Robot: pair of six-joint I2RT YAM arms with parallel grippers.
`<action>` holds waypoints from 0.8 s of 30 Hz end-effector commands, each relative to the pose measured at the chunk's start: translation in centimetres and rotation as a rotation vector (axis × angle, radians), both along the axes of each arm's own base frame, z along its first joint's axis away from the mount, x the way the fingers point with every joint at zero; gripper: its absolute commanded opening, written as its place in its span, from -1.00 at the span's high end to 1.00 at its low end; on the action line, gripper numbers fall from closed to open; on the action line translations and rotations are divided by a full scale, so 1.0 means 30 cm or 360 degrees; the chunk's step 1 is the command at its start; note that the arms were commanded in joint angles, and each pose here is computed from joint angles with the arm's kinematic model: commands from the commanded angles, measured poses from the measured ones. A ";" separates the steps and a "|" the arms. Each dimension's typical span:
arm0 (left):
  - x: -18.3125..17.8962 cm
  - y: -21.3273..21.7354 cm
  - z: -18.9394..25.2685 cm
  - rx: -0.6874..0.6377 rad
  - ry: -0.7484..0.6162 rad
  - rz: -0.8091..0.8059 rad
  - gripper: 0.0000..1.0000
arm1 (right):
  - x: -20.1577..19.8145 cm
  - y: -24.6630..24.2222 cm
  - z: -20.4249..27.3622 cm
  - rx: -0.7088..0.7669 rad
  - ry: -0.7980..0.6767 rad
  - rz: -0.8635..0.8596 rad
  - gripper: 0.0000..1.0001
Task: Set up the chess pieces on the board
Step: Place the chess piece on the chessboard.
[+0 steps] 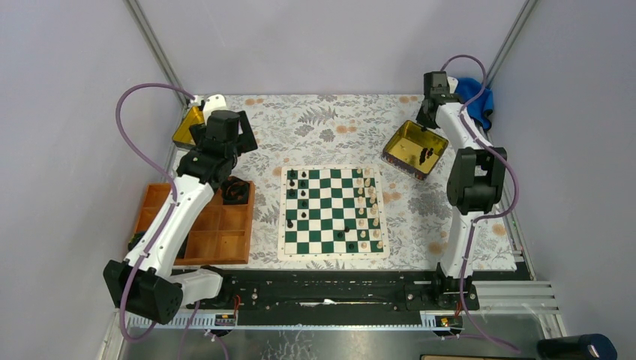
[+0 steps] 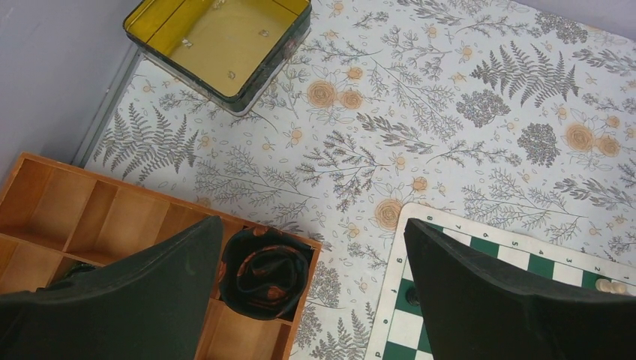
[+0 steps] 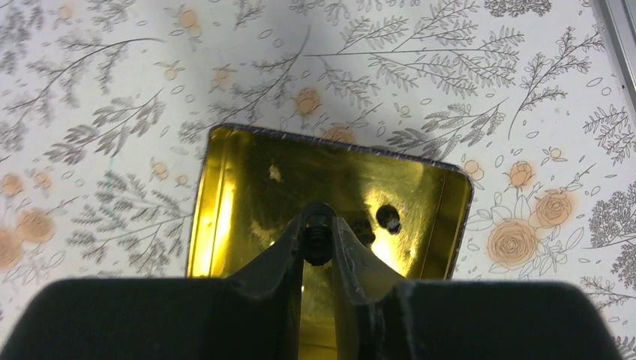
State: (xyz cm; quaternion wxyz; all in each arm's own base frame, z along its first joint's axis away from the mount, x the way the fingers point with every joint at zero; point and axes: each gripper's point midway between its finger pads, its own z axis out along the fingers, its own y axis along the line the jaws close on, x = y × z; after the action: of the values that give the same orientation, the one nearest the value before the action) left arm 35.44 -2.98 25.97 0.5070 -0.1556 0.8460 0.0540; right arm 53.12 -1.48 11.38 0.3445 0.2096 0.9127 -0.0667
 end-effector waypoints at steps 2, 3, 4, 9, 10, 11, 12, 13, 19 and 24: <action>0.006 -0.018 0.059 -0.0058 -0.0118 -0.0012 -0.98 | -0.063 0.179 0.168 -0.0003 -0.0106 0.0206 1.00; 0.004 -0.019 0.062 -0.0060 -0.0123 -0.0013 -0.97 | -0.080 0.221 0.186 -0.0007 -0.0115 0.0249 1.00; 0.002 -0.019 0.065 -0.0060 -0.0126 -0.0015 -0.97 | -0.095 0.267 0.195 -0.0005 -0.0119 0.0296 1.00; -0.013 -0.018 0.074 -0.0066 -0.0144 -0.0013 -0.98 | -0.199 0.547 0.222 0.0004 -0.0105 0.0579 1.00; -0.016 -0.017 0.077 -0.0068 -0.0150 -0.0012 -0.97 | -0.224 0.608 0.225 0.0011 -0.0105 0.0636 1.00; -0.020 -0.017 0.077 -0.0070 -0.0153 -0.0012 -0.97 | -0.256 0.687 0.224 0.0021 -0.0101 0.0714 1.00; -0.024 -0.017 0.081 -0.0074 -0.0160 -0.0012 -0.97 | -0.280 0.741 0.227 0.0030 -0.0099 0.0765 1.00; -0.028 -0.016 0.081 -0.0077 -0.0162 -0.0013 -0.97 | -0.305 0.795 0.229 0.0035 -0.0096 0.0815 1.00; -0.060 -0.005 0.097 -0.0089 -0.0196 -0.0005 -0.97 | -0.448 1.086 0.229 0.0067 -0.0078 0.1097 1.00; -0.087 0.014 0.110 -0.0084 -0.0217 0.0024 -0.98 | -0.551 1.259 0.198 0.0071 -0.0041 0.1273 1.00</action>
State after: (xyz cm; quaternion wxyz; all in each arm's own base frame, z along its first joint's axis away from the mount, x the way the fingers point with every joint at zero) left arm 33.13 -2.89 28.27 0.5401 -0.1650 0.8248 0.0279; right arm 37.92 33.18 16.23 0.3453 -0.1355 0.9254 0.0771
